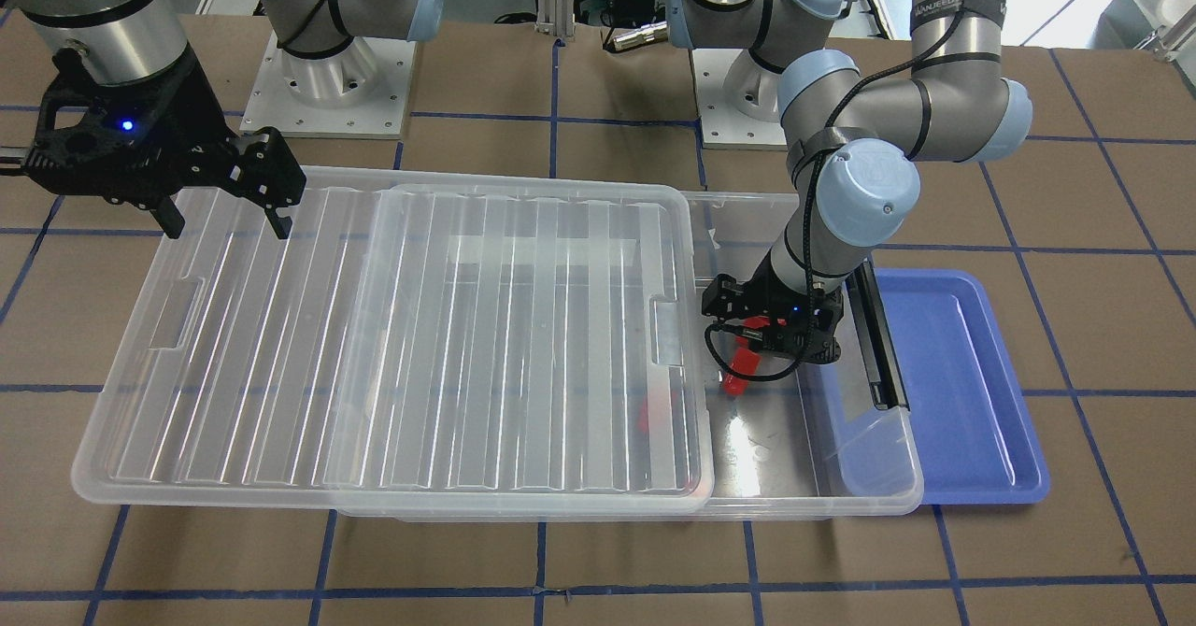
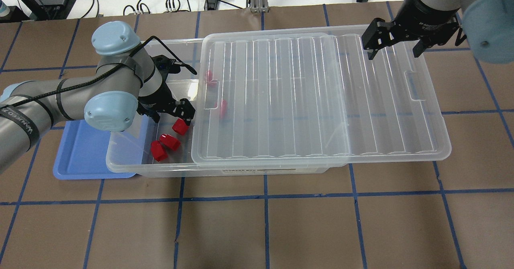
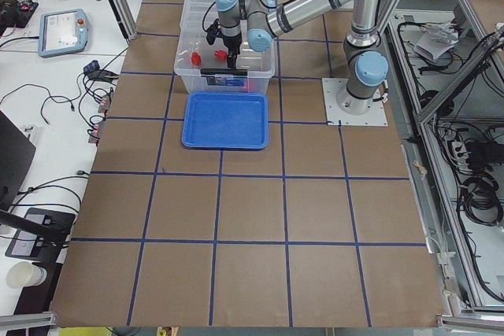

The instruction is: Place red block in blue tray from box

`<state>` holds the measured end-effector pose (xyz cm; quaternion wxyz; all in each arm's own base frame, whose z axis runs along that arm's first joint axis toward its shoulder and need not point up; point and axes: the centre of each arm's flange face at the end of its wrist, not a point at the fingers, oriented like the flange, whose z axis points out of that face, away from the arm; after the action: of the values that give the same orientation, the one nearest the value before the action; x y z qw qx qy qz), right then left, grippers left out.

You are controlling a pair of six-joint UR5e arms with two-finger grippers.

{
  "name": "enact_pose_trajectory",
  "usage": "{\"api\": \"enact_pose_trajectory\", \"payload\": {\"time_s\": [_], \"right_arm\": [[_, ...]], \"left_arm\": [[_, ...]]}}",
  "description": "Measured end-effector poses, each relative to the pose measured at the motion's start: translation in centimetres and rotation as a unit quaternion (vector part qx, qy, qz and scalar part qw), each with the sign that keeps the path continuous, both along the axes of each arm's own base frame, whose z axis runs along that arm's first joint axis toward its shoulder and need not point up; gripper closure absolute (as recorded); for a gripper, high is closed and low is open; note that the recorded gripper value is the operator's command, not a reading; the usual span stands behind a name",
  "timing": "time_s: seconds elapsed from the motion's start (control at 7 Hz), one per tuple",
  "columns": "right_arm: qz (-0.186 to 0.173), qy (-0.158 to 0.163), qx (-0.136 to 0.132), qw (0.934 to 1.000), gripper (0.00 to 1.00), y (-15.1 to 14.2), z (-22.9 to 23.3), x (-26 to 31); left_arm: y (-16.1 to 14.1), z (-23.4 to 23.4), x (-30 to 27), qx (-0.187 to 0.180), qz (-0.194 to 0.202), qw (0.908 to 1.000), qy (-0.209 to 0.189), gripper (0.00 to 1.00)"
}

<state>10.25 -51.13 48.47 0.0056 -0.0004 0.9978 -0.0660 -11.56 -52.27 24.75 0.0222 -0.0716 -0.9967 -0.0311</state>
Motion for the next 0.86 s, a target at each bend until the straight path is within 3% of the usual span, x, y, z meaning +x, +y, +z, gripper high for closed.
{"api": "enact_pose_trajectory", "payload": {"time_s": [0.71,0.86], "right_arm": [[-0.002,-0.004,0.025,0.9997,0.00,0.0,0.6,0.1],[-0.002,-0.003,0.025,0.9997,0.00,0.0,0.7,0.0]], "left_arm": [[-0.8,-5.0,0.3,0.003,0.002,1.0000,-0.002,0.08],[-1.2,-5.6,0.3,-0.002,0.001,1.0000,-0.004,0.34]]}}
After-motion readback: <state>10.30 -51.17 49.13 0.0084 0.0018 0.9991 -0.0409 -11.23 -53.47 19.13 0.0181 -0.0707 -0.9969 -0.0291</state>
